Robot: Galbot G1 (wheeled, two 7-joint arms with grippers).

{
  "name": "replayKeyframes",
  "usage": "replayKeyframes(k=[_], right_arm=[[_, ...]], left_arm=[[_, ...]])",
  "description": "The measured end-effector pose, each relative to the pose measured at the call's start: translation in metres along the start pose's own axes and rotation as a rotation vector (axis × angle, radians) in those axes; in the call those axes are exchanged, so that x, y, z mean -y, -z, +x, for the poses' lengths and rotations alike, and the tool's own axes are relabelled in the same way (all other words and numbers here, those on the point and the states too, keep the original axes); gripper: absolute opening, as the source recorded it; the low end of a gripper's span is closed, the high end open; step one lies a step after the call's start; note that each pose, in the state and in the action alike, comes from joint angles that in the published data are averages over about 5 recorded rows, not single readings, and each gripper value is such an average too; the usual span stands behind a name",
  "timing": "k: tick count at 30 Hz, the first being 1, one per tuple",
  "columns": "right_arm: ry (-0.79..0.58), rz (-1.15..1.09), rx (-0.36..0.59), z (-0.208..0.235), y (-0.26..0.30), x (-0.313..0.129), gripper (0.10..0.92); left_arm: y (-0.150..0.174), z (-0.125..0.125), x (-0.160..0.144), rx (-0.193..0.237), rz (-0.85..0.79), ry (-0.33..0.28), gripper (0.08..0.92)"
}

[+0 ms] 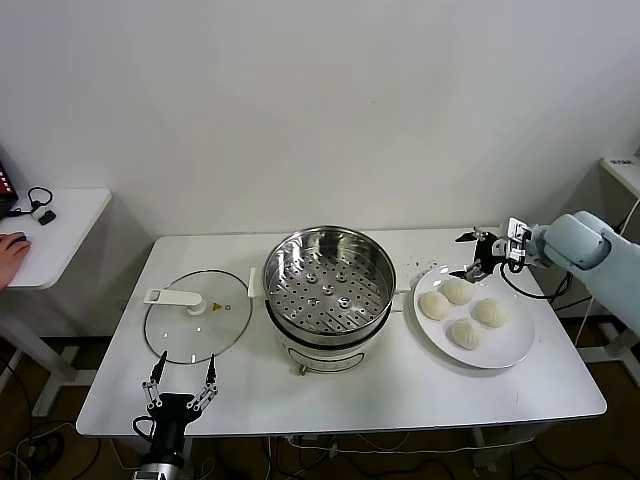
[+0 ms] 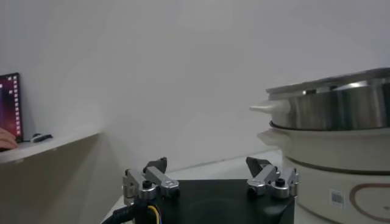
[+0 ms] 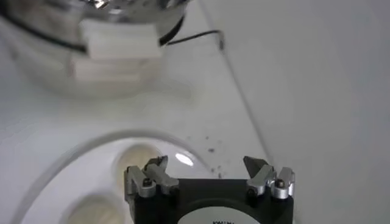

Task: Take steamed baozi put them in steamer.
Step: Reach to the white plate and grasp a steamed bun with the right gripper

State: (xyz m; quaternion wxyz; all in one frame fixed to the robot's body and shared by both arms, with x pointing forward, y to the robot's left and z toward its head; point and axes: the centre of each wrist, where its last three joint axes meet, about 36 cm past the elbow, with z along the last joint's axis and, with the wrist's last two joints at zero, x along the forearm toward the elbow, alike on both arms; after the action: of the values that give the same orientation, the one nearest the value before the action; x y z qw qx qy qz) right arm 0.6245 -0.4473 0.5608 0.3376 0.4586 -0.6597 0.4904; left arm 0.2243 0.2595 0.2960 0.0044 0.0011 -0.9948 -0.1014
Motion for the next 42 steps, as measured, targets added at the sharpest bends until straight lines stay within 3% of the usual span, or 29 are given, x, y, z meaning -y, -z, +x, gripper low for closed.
replayKeyframes(k=[11, 20, 42], right_arm=[[0.219, 0.217, -0.176, 0.008, 0.000, 0.054, 0.823], [0.297, 0.255, -0.247, -0.019, 0.005, 0.077, 0.823], [0.316, 0.178, -0.206, -0.108, 0.006, 0.071, 0.823]], left_arm=[[-0.009, 0.000, 0.003, 0.009, -0.022, -0.015, 0.823], [-0.013, 0.002, 0.000, 0.009, -0.040, -0.013, 0.823], [-0.017, 0.008, -0.006, -0.004, -0.074, -0.012, 0.823]])
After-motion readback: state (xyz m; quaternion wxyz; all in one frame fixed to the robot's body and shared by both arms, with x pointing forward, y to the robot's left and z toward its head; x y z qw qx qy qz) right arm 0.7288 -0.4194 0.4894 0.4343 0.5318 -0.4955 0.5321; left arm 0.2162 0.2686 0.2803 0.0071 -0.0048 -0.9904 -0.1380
